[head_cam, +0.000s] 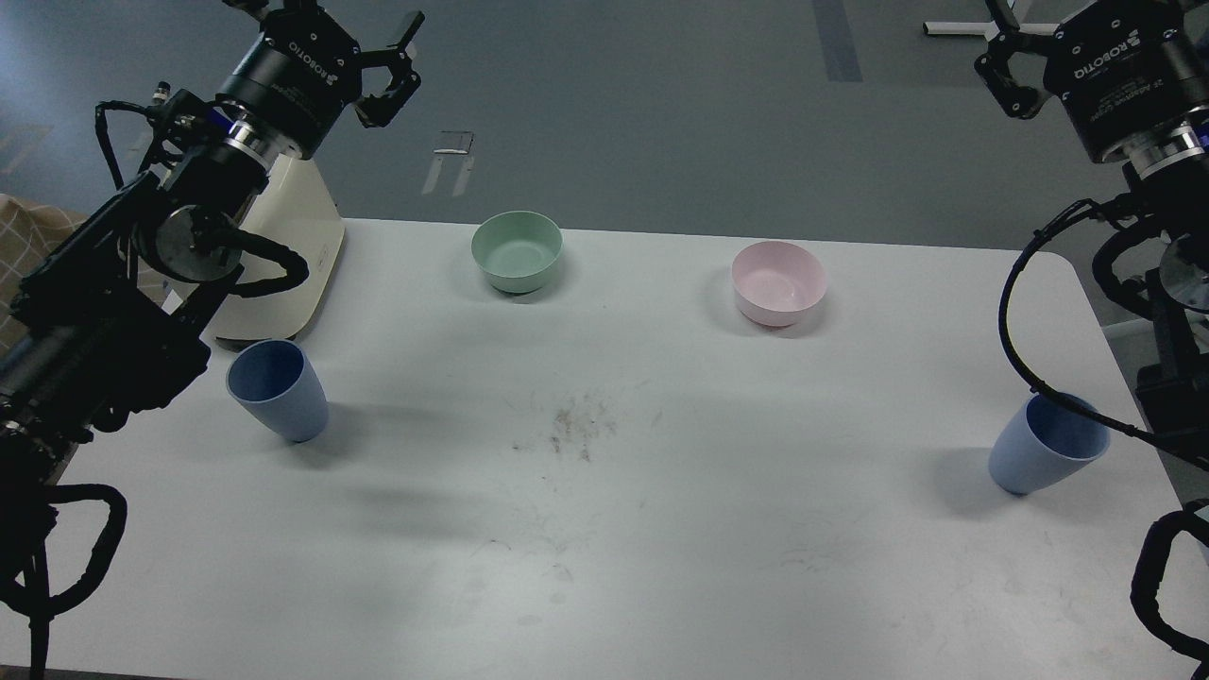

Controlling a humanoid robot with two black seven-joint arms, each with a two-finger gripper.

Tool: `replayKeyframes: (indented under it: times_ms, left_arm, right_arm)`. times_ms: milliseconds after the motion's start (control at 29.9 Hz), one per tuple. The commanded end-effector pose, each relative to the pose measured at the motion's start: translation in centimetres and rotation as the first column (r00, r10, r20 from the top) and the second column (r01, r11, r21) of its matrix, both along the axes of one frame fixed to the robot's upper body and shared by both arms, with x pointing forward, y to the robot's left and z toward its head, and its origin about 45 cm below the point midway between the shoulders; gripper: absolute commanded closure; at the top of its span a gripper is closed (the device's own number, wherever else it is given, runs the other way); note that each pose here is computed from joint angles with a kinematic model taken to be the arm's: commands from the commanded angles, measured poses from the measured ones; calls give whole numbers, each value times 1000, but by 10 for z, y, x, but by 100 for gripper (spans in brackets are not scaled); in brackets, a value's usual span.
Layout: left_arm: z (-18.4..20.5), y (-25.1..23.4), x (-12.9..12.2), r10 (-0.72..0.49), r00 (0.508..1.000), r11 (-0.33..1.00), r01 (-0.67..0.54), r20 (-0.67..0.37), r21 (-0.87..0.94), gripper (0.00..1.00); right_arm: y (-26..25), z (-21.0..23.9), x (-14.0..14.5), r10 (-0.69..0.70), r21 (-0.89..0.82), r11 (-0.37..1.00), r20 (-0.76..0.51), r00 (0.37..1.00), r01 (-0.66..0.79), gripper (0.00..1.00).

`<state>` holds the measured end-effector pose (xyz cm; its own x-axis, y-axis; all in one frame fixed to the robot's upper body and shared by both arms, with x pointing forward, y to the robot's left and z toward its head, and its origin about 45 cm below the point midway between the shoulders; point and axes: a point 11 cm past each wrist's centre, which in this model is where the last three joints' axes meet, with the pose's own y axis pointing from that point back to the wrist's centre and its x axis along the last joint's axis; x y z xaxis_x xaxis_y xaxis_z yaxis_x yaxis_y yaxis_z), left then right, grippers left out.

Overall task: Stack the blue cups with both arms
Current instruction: 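Move the left gripper down toward the blue cup near the left arm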

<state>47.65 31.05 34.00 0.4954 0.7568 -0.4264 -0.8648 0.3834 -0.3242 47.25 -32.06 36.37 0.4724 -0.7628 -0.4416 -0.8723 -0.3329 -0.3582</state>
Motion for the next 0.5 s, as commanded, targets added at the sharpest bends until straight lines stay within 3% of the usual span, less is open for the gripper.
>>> replayKeyframes:
  times_ms: [0, 267, 468]
  left_arm:
    - [8, 10, -3, 4, 1000, 999, -4, 9, 40, 2]
    - [48, 56, -31, 16, 992, 942, -56, 123, 331, 3]
    - [62, 61, -71, -83, 972, 823, -59, 222, 565, 4]
  right_arm:
    - [-1, -2, 0, -3, 2, 1000, -4, 1000, 3, 0]
    - [-4, -7, -1, -10, 7, 1000, -12, 1000, 10, 0]
    - [-10, -24, -5, -25, 8, 1000, -50, 998, 25, 0]
